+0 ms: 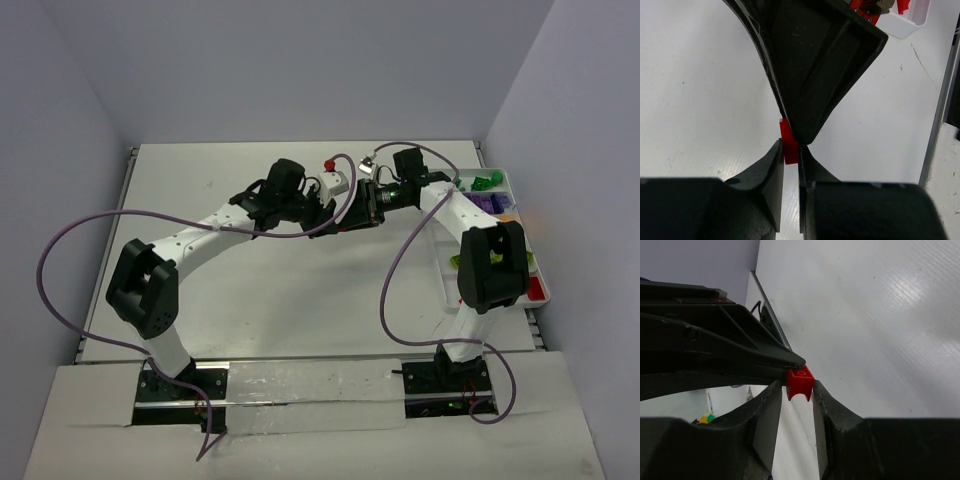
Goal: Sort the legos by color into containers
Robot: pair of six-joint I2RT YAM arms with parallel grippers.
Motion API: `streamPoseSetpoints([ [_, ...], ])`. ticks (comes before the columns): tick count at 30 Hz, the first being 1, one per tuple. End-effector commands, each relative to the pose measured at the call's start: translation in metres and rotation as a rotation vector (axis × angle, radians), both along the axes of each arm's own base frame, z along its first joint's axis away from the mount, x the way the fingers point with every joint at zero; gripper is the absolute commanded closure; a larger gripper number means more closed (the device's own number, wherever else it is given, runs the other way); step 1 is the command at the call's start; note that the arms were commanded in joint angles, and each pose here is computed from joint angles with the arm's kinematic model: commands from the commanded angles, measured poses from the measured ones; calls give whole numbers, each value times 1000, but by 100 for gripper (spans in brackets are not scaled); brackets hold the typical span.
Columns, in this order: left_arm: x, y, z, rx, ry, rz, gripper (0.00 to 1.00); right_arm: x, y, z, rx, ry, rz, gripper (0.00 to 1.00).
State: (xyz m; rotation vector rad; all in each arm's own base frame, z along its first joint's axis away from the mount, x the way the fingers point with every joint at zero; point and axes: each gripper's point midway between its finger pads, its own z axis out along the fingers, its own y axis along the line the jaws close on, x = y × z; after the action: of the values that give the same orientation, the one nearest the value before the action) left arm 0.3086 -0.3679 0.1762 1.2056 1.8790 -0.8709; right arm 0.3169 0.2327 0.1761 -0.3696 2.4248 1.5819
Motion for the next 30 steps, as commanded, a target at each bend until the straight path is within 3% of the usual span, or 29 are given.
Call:
streamPoseSetpoints([
  [1,2,-10,39,-60,-77,-12,100,-2,8,8,65,-2,38,67],
  [5,4,-9,37,-52,-72,3,100,-3,7,9,61,-9,41,81],
  [6,7,-9,35,-44,-66,25,93,-4,7,10,60,-14,44,89],
  [7,9,-8,34,-36,-57,34,78,-4,6,10,54,-26,46,92],
  [8,9,-8,33,-31,-52,37,73,-4,5,10,51,-39,49,95],
  [9,10,-6,31,-18,-39,49,59,-4,2,11,38,-50,43,99],
  [10,10,-5,31,-15,-34,59,43,-4,-2,11,23,-64,35,100],
  [11,12,-2,33,-19,-26,70,14,-4,-8,10,-5,-87,28,100],
  [12,10,0,32,-20,-16,68,1,-5,-13,8,-22,-98,28,100],
  [17,21,28,54,-114,90,151,1,-7,-65,-1,-157,-159,-5,100],
  [19,30,47,65,-151,133,229,1,-10,-110,-8,-234,-149,-75,100],
  [22,35,68,69,-150,105,280,1,-20,-158,-14,-392,-186,-113,100],
  [26,31,84,53,-43,124,306,1,-43,-258,-27,-770,-217,-183,100],
  [30,26,94,36,13,145,266,1,-80,-318,-32,-1012,-152,-198,100],
])
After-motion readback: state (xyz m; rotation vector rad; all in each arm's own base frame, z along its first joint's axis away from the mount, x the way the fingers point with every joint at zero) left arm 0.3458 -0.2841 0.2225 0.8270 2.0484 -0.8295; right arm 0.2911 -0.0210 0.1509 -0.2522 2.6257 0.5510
